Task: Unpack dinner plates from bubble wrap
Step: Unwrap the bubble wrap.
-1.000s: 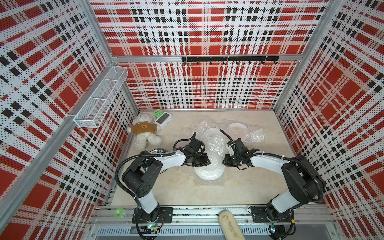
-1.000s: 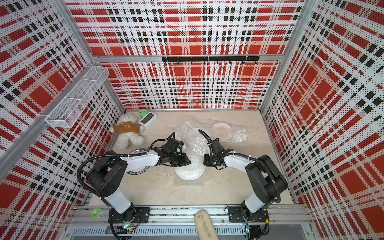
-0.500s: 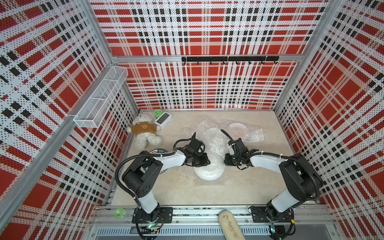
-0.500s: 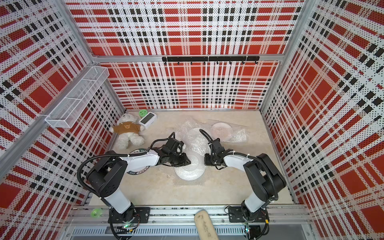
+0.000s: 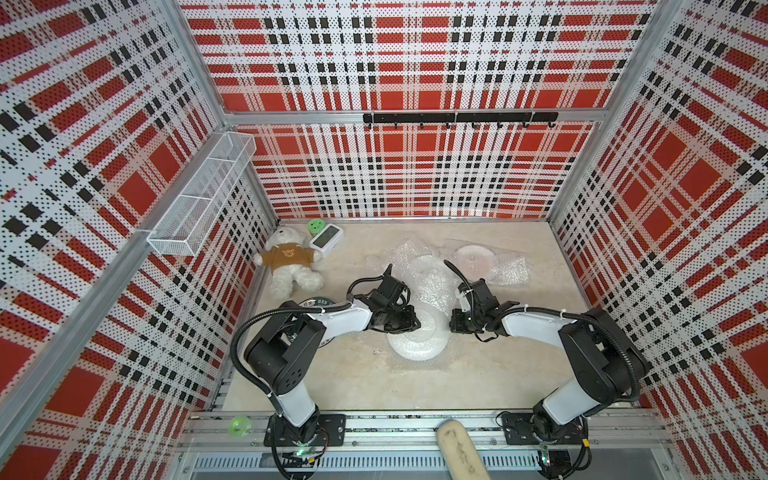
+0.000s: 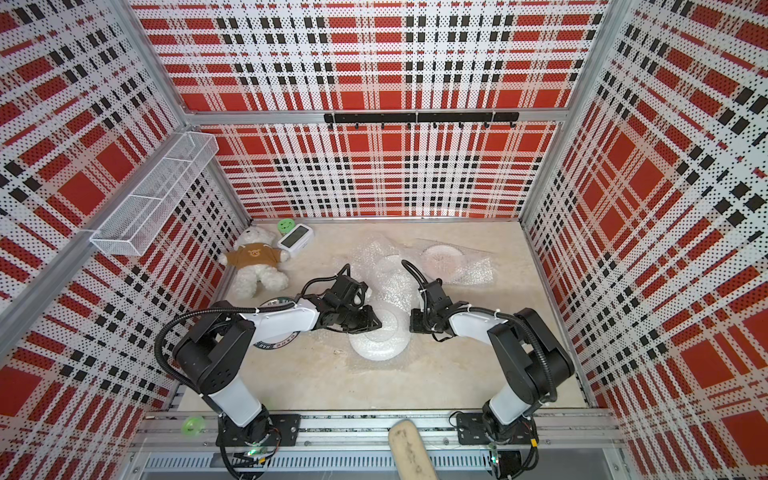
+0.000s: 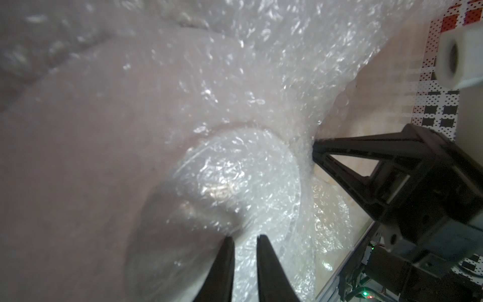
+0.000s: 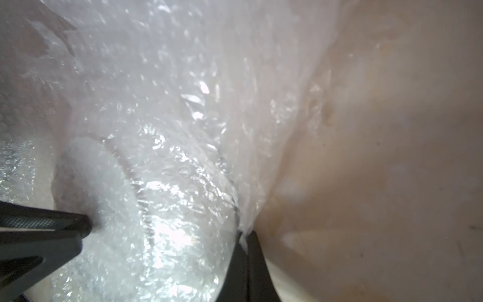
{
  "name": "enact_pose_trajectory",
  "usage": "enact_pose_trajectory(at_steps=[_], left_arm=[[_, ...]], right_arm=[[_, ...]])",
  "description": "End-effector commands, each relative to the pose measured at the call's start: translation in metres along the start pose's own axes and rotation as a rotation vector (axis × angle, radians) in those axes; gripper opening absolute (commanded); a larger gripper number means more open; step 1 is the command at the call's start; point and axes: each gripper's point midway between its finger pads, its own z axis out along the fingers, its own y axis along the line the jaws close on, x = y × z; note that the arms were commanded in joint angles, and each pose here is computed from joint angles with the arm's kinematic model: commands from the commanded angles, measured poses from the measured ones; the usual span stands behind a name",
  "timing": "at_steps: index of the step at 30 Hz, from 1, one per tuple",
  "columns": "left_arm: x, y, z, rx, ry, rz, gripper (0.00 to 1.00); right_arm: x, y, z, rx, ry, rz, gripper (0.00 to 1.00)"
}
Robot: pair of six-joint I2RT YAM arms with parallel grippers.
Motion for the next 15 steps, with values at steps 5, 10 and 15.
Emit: enact_pose_trajectory(at_steps=[5,10,15], left_arm=[[0.042,0.071,0.013,-0.266,0.113,-0.09,0.21],[0.043,0.071,0.012,-0.267,0.113,-0.093,0.21],[0.043,0.072,0.013,-0.268,0.113,-0.095,0.21]], right_arm=[[-0.007,-0.007,-0.019,-0.016,-0.025,0.02,0.0],[-0.006,-0.009,-0.018,-0.021,-0.016,0.024,0.0],[-0.007,-0.015,-0.023,0.003,-0.039,0.02,0.0]])
